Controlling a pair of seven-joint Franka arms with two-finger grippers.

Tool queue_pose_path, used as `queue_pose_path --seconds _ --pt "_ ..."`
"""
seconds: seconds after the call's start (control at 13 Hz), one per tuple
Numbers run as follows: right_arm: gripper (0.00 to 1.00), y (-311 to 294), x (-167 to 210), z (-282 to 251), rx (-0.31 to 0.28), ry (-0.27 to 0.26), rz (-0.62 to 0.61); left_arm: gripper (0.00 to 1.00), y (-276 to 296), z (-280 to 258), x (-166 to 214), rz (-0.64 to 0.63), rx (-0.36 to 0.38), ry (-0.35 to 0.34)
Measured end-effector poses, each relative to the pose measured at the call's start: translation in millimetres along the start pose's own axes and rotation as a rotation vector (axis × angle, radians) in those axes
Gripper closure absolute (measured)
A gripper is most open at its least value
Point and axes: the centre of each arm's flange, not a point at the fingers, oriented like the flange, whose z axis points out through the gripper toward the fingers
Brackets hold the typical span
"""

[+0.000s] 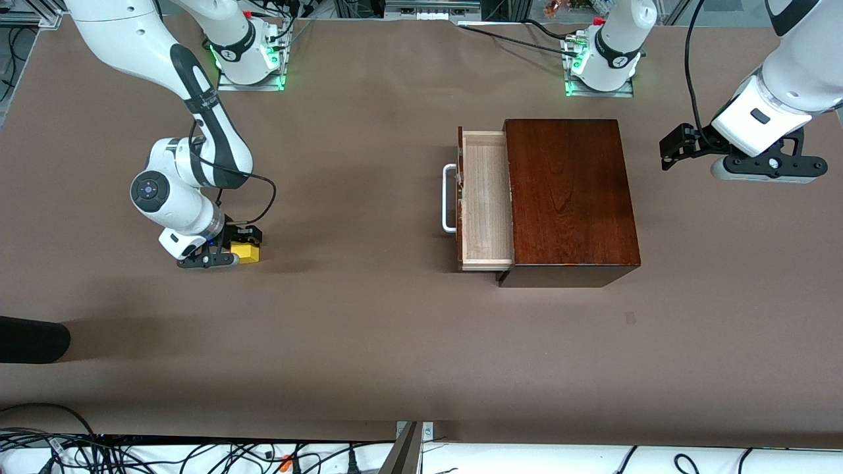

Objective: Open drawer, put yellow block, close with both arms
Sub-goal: 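Close the right gripper on the yellow cube and lift it, then carry the yellow cube with the right gripper over the open drawer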

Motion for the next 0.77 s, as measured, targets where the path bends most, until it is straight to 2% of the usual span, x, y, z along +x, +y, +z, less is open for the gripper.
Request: queue_pose_path --seconds 0.08,0.31,0.62,0.77 --pt "0.45 -0.3 1.0 -1.0 0.000 0.003 -0.001 0.00 0.6 -0.3 -0.2 0.001 0.000 0.001" --pt "0.45 -16.4 13.2 -16.0 0.014 0.014 -0.045 0.00 1.1 -0.8 -0.6 0.002 0.000 0.001" --pt "0.45 -105.9 38.4 -93.0 0.080 -0.024 -0.281 0.00 1.7 -1.0 -0.9 0.003 0.000 0.000" --pt "0.45 -170.9 40.9 -141.6 0.082 -0.010 -0.411 0.00 2.1 -1.4 -1.1 0.004 0.000 0.001"
